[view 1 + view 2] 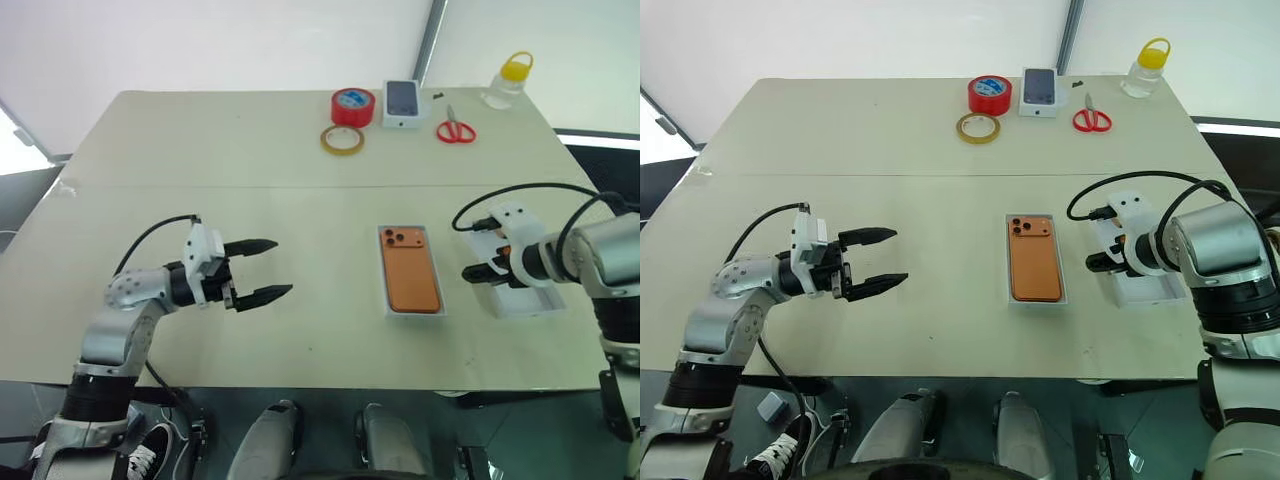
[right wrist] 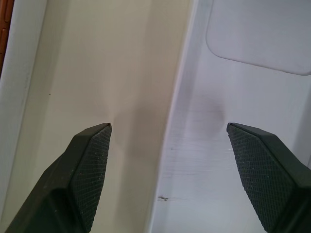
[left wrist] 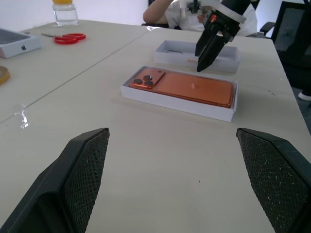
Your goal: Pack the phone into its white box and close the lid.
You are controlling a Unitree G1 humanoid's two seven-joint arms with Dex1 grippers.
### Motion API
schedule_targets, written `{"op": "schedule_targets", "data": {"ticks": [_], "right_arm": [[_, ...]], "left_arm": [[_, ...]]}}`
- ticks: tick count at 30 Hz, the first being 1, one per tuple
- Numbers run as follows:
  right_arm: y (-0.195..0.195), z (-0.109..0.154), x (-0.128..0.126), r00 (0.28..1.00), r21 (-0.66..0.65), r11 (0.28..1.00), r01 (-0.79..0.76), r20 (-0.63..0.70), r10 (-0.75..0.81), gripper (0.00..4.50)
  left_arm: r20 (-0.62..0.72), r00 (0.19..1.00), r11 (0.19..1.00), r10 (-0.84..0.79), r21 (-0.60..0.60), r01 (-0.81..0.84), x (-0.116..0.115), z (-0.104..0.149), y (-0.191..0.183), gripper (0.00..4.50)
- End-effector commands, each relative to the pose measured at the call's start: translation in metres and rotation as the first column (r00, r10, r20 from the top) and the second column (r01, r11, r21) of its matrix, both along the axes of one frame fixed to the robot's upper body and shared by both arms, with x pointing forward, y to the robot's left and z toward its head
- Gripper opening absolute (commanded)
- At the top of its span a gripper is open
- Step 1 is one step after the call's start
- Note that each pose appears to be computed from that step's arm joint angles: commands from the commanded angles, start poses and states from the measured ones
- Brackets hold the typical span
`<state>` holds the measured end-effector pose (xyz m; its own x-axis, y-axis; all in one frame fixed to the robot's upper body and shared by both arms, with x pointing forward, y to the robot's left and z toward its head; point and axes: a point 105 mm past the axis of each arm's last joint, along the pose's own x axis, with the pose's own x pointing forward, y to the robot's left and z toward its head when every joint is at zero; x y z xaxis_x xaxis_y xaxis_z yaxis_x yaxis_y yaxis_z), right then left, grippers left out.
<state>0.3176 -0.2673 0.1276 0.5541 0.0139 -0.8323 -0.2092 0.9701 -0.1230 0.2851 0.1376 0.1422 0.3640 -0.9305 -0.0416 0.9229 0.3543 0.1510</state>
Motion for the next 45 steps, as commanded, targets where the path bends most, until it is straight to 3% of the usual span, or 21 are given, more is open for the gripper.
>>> {"op": "schedule_targets", "data": {"ticks": [1, 4, 9, 10, 24, 30, 35, 38, 41, 45], "right_arm": [[0.002, 0.004, 0.002, 1.0, -0.002, 1.0, -0.002, 0.018, 0.002, 3.72], [0.002, 0.003, 0.002, 1.0, -0.009, 1.0, 0.007, 0.019, -0.006, 2.64], [0.001, 0.002, 0.002, 1.0, -0.017, 1.0, 0.017, 0.025, -0.016, 0.18], [0.001, 0.002, 0.003, 0.999, -0.017, 1.0, 0.021, 0.028, -0.02, 0.08], [0.006, 0.008, 0.014, 0.995, 0.051, 0.997, 0.065, 0.077, -0.069, 0.08], [0.013, 0.041, 0.038, 0.964, 0.215, 0.971, 0.103, 0.218, -0.15, 0.08], [0.037, 0.07, 0.055, 0.926, 0.387, 0.922, 0.028, 0.337, -0.169, 0.08], [0.058, 0.086, 0.062, 0.912, 0.545, 0.837, -0.045, 0.364, -0.189, 0.08], [0.092, 0.105, 0.059, 0.903, 0.718, 0.668, -0.197, 0.398, -0.162, 0.08], [0.124, 0.116, 0.041, 0.874, 0.805, 0.467, -0.366, 0.47, -0.125, 0.08]], "left_arm": [[0.031, 0.999, 1.0, -0.017, -0.02, 0.018, -0.005, 0.009, -0.005, 4.44], [0.025, 1.0, 1.0, -0.012, -0.026, 0.012, -0.005, 0.01, -0.006, 4.45], [0.021, 1.0, 1.0, -0.008, -0.03, 0.009, -0.005, 0.009, -0.006, 4.45], [0.02, 1.0, 1.0, -0.008, -0.03, 0.008, -0.005, 0.009, -0.006, 4.45], [0.01, 1.0, 0.999, 0.0, -0.035, 0.001, -0.003, 0.01, -0.007, 4.45], [0.012, 1.0, 0.999, 0.004, -0.035, -0.003, 0.001, 0.012, -0.006, 4.45], [0.014, 1.0, 0.999, 0.011, -0.033, -0.01, 0.005, 0.015, -0.004, 4.45], [0.014, 1.0, 0.999, 0.013, -0.032, -0.013, 0.007, 0.016, -0.004, 4.45], [0.011, 1.0, 0.999, 0.026, -0.048, -0.026, 0.011, 0.018, -0.005, 4.45], [0.001, 0.999, 0.996, 0.039, -0.08, -0.039, 0.012, 0.023, -0.008, 4.45]]}}
